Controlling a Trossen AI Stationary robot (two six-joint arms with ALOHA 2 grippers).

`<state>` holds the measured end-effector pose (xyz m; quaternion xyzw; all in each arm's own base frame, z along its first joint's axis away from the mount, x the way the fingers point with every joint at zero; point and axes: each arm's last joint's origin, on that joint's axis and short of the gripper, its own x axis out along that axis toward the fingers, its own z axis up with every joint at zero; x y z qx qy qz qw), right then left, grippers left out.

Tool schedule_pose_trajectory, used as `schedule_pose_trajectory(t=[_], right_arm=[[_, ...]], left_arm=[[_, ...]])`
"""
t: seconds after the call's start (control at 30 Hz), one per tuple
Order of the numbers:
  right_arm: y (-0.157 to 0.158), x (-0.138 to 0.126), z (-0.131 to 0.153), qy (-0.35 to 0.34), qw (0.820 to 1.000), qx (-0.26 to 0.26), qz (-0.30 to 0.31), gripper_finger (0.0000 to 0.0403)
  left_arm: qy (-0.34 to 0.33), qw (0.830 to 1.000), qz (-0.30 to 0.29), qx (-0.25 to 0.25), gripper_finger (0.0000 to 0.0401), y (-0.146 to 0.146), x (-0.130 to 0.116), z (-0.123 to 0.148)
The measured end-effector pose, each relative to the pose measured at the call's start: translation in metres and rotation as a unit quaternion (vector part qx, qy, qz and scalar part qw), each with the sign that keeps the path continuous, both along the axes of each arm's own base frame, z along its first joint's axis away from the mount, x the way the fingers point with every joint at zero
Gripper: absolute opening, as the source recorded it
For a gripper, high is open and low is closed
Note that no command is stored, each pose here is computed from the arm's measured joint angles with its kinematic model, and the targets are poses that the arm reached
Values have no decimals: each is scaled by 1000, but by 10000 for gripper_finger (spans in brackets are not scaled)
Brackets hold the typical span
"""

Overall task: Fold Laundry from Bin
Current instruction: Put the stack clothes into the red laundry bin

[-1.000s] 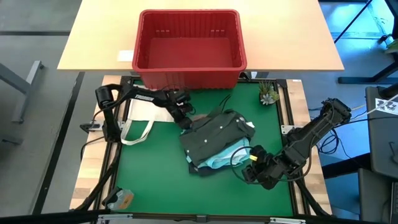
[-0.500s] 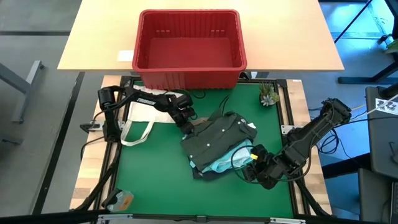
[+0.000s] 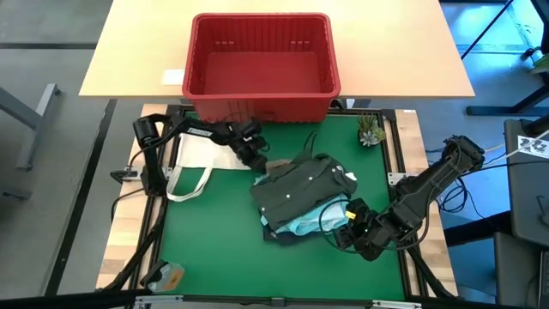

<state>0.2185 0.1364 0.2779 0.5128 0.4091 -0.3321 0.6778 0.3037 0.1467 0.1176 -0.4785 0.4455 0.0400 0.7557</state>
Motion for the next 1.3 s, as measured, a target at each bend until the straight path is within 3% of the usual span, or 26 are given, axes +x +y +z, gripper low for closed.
schedule_pose_trajectory(t=[0.37, 0.77, 1.3], right_arm=[[1, 2, -3, 8, 1000, -6, 1, 195], [2, 3, -6, 14, 1000, -7, 5, 195], [3, 3, -6, 18, 1000, -5, 17, 195]], left_arm=[[-56, 997, 57, -5, 183, 17, 6, 9], [-27, 994, 95, 37, 183, 19, 6, 7], [-5, 993, 113, 42, 183, 22, 1, 7]])
